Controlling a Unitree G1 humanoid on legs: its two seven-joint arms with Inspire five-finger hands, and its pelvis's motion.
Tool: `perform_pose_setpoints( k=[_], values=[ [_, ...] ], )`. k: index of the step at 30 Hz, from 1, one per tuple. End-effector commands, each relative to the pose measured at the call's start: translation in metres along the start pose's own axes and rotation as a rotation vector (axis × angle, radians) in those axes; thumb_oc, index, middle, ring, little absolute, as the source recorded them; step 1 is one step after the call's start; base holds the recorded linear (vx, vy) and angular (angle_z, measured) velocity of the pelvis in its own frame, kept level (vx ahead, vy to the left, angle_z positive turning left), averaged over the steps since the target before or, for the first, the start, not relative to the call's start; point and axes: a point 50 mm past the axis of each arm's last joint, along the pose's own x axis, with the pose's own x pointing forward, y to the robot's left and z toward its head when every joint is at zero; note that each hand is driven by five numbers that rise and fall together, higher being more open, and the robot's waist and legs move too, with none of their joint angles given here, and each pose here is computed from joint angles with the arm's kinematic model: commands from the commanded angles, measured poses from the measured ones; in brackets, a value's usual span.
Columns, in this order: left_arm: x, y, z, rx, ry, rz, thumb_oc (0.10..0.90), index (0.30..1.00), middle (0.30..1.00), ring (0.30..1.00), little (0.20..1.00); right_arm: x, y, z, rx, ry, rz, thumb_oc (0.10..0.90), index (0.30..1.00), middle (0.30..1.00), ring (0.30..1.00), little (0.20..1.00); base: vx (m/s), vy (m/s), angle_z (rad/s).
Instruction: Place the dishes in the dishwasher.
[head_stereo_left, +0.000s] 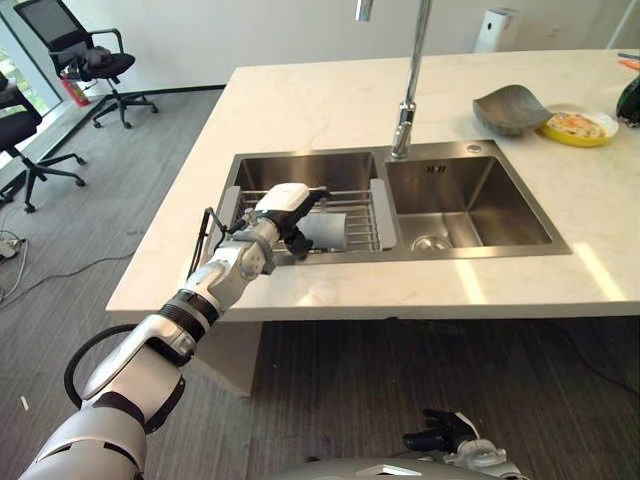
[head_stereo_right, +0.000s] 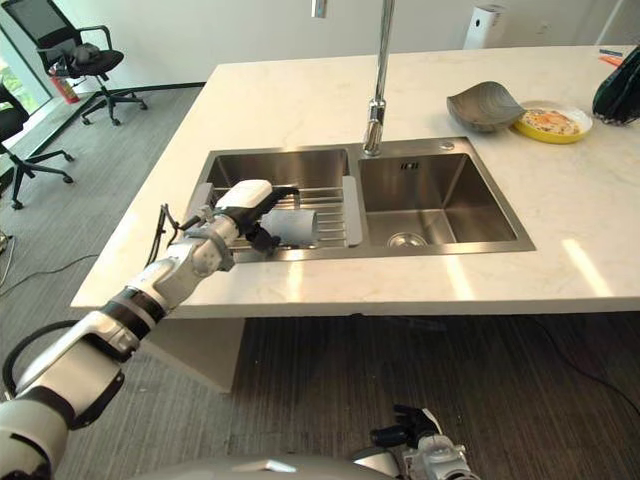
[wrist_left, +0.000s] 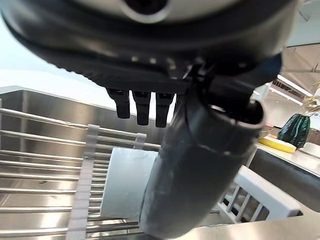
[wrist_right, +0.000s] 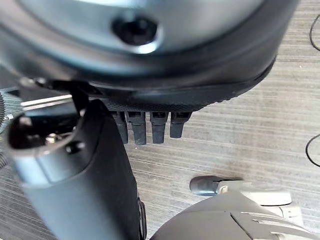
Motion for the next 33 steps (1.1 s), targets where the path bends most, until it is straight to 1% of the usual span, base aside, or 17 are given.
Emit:
perform_pose_setpoints(
  k=[1,5,12,18,26,30,32,33],
  values=[
    [0.025,0.090,0.016,0.125,-0.026,0.248,0.800,0.900,0.900,0.900,0.900,-0.004,-0.011,-0.020,0.009,0.063,-0.023,0.800,0.900,0.900,0.900,0.900,0.00,0.000,0.00],
    [0.030,0.081,0.007,0.149,0.044,0.203,0.800,0.900,0.900,0.900,0.900,-0.004,-0.010,-0.021,0.007,0.068,-0.017,0.800,0.900,0.900,0.900,0.900,0.00,0.000,0.00],
    [0.035,0.076,0.004,0.204,0.084,0.149,0.800,0.900,0.900,0.900,0.900,-0.002,-0.012,-0.012,0.008,0.043,-0.015,0.800,0.900,0.900,0.900,0.900,0.00,0.000,0.00],
    [0.039,0.074,0.008,0.209,0.085,0.135,0.800,0.900,0.900,0.900,0.900,-0.001,-0.012,-0.003,0.002,0.018,-0.013,0.800,0.900,0.900,0.900,0.900,0.00,-0.004,-0.03],
    [0.041,0.070,0.014,0.207,0.068,0.128,0.800,0.900,0.900,0.900,0.900,-0.001,-0.014,-0.005,0.009,0.026,-0.019,0.800,0.900,0.900,0.900,0.900,0.00,-0.005,-0.03],
    [0.040,0.068,0.007,0.188,0.096,0.121,0.800,0.900,0.900,0.900,0.900,-0.001,-0.019,-0.002,0.014,0.025,-0.032,0.800,0.900,0.900,0.900,0.900,0.00,0.004,-0.05],
    [0.038,0.060,-0.007,0.198,0.161,0.080,0.800,0.900,0.900,0.900,0.900,0.000,-0.023,0.001,0.013,0.022,-0.042,0.800,0.900,0.900,0.900,0.900,-0.01,0.022,-0.09],
    [0.038,0.060,-0.007,0.198,0.160,0.080,0.800,0.900,0.900,0.900,0.900,0.000,-0.023,0.001,0.013,0.022,-0.043,0.800,0.900,0.900,0.900,0.900,0.01,0.011,-0.18]
  ],
)
